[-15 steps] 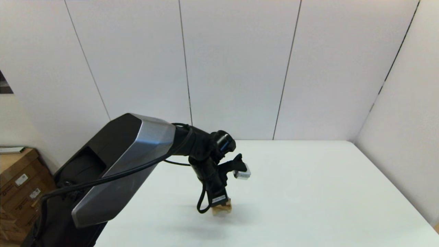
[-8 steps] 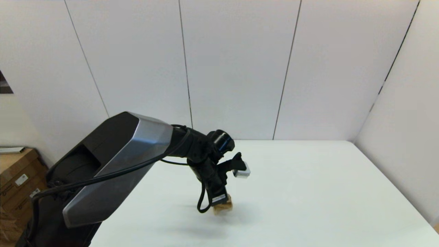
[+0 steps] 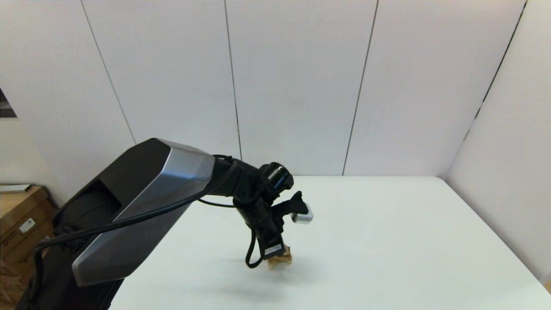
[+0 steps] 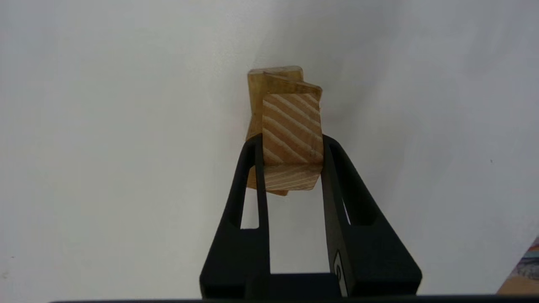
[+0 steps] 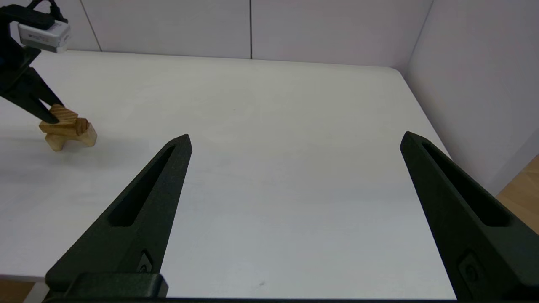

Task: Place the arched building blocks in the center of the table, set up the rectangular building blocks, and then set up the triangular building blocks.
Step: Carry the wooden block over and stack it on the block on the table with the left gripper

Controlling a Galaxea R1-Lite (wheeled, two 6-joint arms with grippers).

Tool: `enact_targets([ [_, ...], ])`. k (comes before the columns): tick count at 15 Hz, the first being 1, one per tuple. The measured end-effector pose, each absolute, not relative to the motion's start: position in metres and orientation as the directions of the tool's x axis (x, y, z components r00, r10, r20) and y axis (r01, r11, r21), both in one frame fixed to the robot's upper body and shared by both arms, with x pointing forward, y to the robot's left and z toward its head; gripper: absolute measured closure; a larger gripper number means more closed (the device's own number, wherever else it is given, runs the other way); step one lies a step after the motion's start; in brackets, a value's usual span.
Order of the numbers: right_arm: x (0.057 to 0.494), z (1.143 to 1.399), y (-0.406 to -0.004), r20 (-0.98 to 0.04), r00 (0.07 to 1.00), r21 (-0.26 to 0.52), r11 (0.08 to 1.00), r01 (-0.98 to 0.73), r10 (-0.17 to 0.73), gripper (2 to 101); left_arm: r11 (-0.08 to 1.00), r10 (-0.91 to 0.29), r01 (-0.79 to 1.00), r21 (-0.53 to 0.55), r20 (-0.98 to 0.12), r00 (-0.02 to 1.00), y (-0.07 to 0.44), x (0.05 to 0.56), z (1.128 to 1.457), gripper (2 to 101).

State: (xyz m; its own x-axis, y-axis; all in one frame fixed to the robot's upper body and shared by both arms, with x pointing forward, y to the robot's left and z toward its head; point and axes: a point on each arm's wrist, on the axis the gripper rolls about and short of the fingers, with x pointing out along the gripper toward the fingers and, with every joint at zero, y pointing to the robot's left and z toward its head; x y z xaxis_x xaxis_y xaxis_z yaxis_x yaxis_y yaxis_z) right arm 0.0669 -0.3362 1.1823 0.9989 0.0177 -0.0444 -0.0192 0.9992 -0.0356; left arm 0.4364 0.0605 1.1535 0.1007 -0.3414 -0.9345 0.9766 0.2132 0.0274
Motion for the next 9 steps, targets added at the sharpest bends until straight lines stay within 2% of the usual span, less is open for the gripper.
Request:
enact_targets([
  [9, 0.0669, 1.1823, -0.3362, -0.044, 0.999, -0.036, 0.999, -0.019, 0.017, 4.3, 0.214, -0.345, 0.976, 0.033, -0.932, 0.107, 0.0601, 0.4371, 1.1545, 81.0],
])
